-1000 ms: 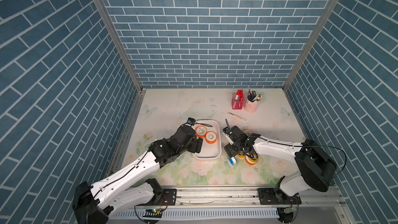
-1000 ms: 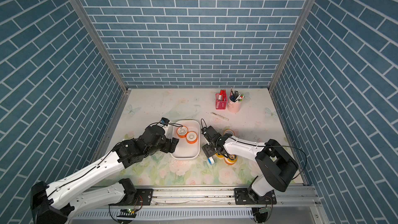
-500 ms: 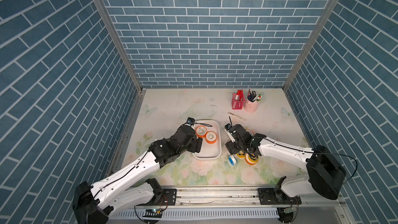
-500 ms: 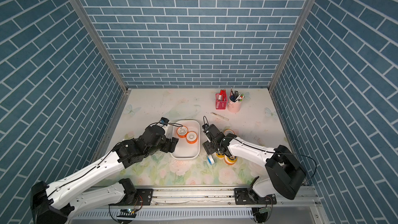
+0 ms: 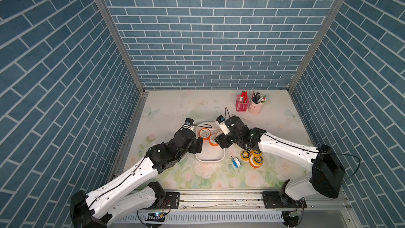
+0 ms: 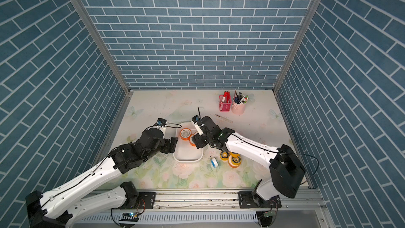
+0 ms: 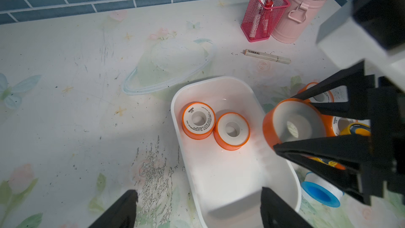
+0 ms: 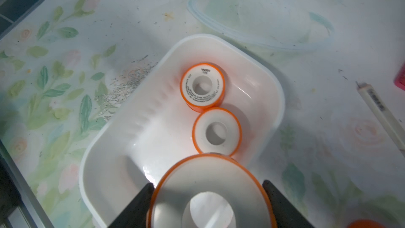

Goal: Put the sealing tape into the storage box
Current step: Pick up the sealing tape at the center of the board, then place the sealing tape in the storage box.

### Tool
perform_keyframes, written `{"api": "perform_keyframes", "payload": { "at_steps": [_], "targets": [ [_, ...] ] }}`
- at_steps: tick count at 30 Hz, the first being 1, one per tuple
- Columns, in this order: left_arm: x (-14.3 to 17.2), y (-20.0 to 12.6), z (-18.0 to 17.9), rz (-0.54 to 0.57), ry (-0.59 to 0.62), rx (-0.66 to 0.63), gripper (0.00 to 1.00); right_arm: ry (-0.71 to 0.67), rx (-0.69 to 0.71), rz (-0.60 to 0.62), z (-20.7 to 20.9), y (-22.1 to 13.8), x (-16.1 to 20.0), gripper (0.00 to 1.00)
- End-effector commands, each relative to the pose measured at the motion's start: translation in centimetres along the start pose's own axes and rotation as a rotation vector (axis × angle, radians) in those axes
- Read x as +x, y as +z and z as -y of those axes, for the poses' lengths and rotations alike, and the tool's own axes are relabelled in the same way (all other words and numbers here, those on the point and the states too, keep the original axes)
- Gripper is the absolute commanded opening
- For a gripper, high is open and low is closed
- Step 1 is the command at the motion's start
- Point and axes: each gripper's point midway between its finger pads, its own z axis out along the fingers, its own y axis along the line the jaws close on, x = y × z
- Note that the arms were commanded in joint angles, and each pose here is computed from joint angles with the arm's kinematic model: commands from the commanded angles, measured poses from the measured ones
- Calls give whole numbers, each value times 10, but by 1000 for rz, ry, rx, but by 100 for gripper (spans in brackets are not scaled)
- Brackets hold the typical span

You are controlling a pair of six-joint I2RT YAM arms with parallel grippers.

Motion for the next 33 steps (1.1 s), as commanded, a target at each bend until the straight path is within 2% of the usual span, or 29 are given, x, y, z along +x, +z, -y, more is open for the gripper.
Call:
{"api": "perform_keyframes", "payload": {
  "at_steps": [1,7,14,24,33],
  "targets": [
    [4,-1,-10,2,-9,-36,91,20,-49,3,-20,18,-9,69],
    [2,-3,-10,13,-13,-32,91,-1,-77,-45,-41,53,1,69],
    [3,-3,-10,12,-13,-30,91,-10,-84,-73,-50,75,15,69],
    [4,-3,-9,7,-10,-23,92,-24,-68,-80,-50,87,20,76],
    [4,-2,-8,6,-11,-22,92,-39,-52,-37,-48,80,9,82]
  ]
}}
